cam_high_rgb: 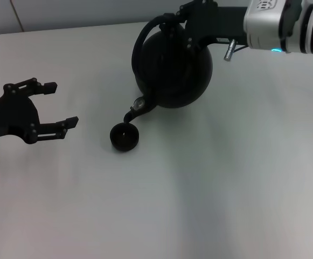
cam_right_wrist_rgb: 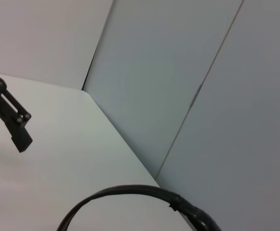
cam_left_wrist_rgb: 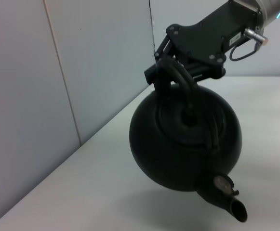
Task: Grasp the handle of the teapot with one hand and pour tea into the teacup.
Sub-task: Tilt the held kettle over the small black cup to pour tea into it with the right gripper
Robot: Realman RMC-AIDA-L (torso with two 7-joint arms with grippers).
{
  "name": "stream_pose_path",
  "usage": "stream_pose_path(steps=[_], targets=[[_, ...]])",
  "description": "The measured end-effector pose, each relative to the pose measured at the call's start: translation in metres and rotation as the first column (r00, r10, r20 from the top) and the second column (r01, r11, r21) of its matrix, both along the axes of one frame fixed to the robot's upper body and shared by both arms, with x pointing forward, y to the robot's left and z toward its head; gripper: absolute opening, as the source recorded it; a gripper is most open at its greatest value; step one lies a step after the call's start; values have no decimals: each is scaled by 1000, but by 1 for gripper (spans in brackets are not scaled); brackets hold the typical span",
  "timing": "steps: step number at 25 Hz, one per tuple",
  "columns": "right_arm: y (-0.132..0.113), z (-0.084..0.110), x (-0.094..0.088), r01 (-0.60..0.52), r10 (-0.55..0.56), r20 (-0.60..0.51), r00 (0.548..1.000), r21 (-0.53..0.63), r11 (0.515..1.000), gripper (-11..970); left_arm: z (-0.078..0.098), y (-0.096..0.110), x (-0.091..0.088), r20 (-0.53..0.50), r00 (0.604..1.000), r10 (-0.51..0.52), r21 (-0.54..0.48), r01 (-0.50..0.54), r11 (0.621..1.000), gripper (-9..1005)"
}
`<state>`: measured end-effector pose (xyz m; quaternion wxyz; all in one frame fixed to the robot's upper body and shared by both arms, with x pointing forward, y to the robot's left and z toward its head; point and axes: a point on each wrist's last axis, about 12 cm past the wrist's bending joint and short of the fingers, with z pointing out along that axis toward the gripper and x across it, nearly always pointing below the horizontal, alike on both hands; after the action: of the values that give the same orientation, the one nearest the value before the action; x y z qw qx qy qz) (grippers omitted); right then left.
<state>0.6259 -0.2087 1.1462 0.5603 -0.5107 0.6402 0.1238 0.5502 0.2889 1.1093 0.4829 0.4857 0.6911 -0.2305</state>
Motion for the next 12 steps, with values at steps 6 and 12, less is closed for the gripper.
stream_pose_path(steps=[6, 12], targets=[[3, 2, 0, -9, 9, 17, 1000, -16, 1000, 122, 0, 0, 0, 3, 1000, -1, 2, 1, 1000, 870], [5, 6, 1, -22, 24, 35, 999, -53, 998, 121, 0, 0, 0, 4, 1000, -1, 2, 1, 1000, 870]])
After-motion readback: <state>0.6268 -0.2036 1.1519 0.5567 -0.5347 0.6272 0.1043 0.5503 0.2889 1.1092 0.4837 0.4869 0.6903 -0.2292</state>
